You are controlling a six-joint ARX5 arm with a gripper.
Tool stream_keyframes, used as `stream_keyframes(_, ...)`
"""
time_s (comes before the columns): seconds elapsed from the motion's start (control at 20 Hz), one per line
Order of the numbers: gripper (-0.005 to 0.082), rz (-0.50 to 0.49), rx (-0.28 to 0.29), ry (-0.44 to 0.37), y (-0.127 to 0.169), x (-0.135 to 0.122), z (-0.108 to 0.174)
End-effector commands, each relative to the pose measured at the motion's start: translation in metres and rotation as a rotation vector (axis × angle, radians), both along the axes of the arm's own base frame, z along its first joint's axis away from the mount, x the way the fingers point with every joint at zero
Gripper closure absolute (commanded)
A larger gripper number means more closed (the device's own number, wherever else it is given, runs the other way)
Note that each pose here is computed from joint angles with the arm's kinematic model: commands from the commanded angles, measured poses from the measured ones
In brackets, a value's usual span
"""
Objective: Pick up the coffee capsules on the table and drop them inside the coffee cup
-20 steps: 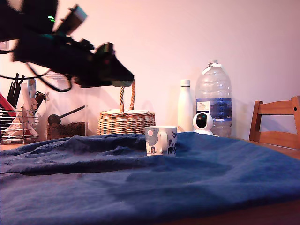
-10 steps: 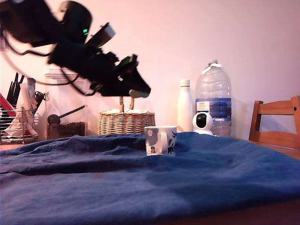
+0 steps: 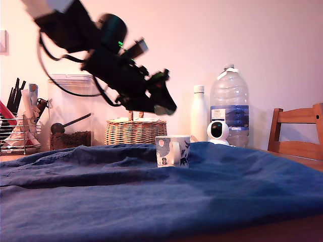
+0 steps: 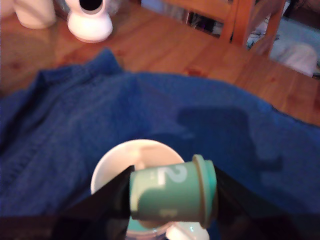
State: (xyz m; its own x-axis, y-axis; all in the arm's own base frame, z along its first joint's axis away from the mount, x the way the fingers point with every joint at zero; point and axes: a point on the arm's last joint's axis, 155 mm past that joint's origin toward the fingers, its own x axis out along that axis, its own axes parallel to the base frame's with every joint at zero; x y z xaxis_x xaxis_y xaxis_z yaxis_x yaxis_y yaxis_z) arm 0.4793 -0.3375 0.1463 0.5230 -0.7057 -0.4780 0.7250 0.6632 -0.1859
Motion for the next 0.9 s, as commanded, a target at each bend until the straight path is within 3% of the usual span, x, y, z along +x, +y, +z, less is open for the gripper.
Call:
stream_keyframes(0.0,0.0657,-0.004,0.025,0.03,-0.005,0.005,-0.018)
stream_keyframes(0.15,0.0657,0.002,0.064,0.084,-0.008,0.01,-0.037)
stream_keyframes(0.3,0.0657,0.01,0.105,0.085,-0.007,0.012,-0.049)
stream_keyframes(0.85,0.0656,0.03,0.12,0.083,-0.004,0.014,-0.051)
